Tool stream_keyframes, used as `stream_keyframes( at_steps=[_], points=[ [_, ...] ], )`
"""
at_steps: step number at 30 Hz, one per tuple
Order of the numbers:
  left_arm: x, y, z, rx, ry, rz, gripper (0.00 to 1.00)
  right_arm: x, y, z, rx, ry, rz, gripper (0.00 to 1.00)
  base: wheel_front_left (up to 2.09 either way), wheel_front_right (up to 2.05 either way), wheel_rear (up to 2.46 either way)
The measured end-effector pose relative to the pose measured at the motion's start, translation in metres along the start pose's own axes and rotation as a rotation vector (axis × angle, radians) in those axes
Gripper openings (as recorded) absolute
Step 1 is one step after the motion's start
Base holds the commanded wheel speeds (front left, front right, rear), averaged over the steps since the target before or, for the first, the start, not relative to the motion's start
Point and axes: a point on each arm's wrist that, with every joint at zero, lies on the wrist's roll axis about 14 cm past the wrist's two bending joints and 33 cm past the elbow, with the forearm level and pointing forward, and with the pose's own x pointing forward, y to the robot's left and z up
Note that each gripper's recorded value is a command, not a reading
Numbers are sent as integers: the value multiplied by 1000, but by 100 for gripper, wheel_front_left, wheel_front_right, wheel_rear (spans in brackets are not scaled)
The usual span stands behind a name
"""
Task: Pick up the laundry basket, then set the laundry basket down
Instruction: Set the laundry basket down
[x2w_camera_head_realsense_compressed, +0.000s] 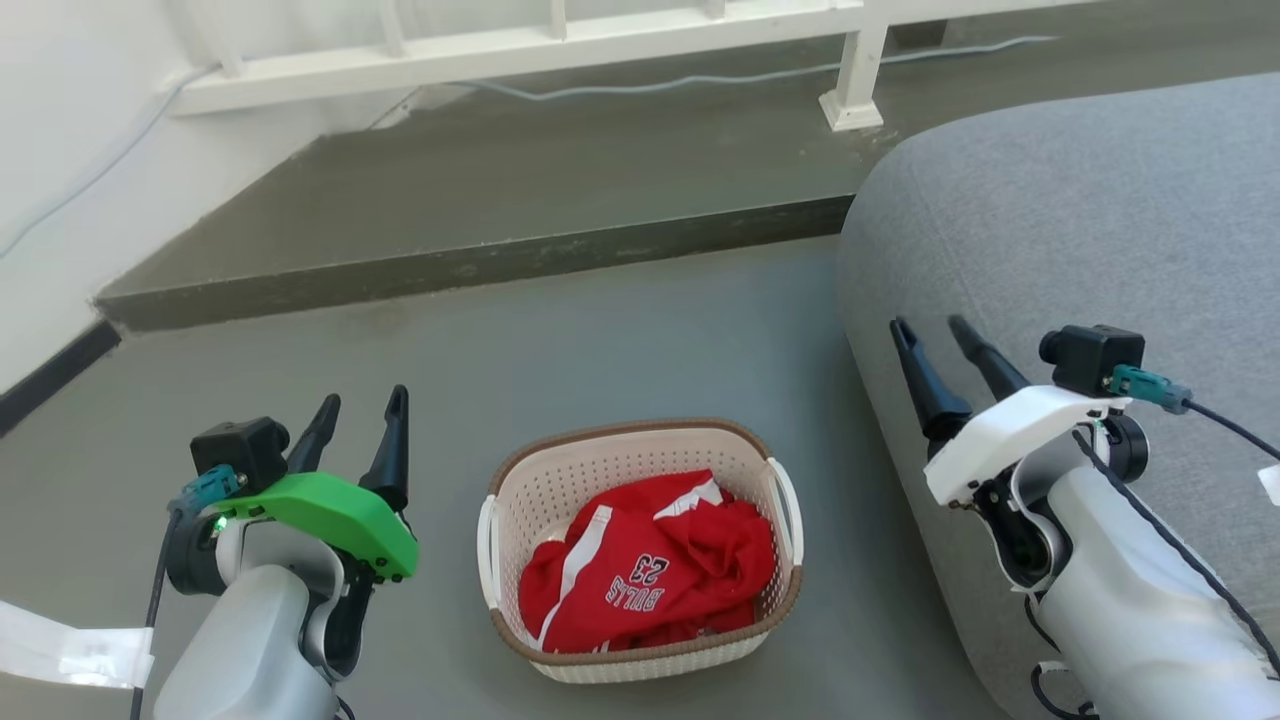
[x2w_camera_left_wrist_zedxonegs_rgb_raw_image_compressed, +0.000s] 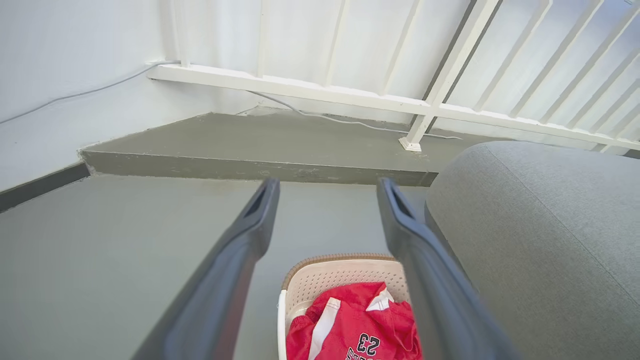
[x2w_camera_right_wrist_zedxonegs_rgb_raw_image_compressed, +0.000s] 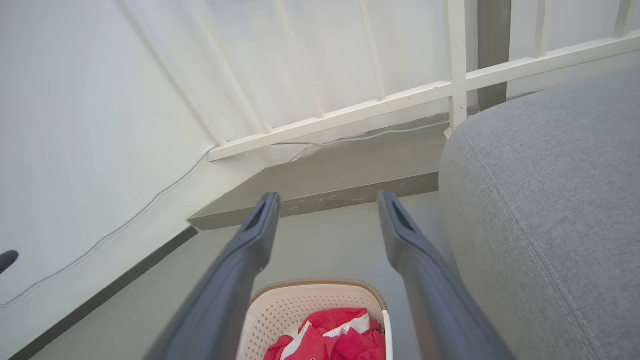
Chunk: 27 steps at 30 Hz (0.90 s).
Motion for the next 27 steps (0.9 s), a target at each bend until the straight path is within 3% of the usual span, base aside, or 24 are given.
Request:
stream_keyframes(
  at_steps=[10,18,27],
  points=[
    [-11,-9,38,49,-137,-17,100,-17,-3,37,12,-154,-33,100,0,0,0],
    [-26,1,56,59,-219,26,100,-28,2,64,-48,-258,-36,100,0,0,0],
    [-44,5,64,30,-280,62,100,-44,8,59,-81,-272,-35,100,0,0,0]
  ],
)
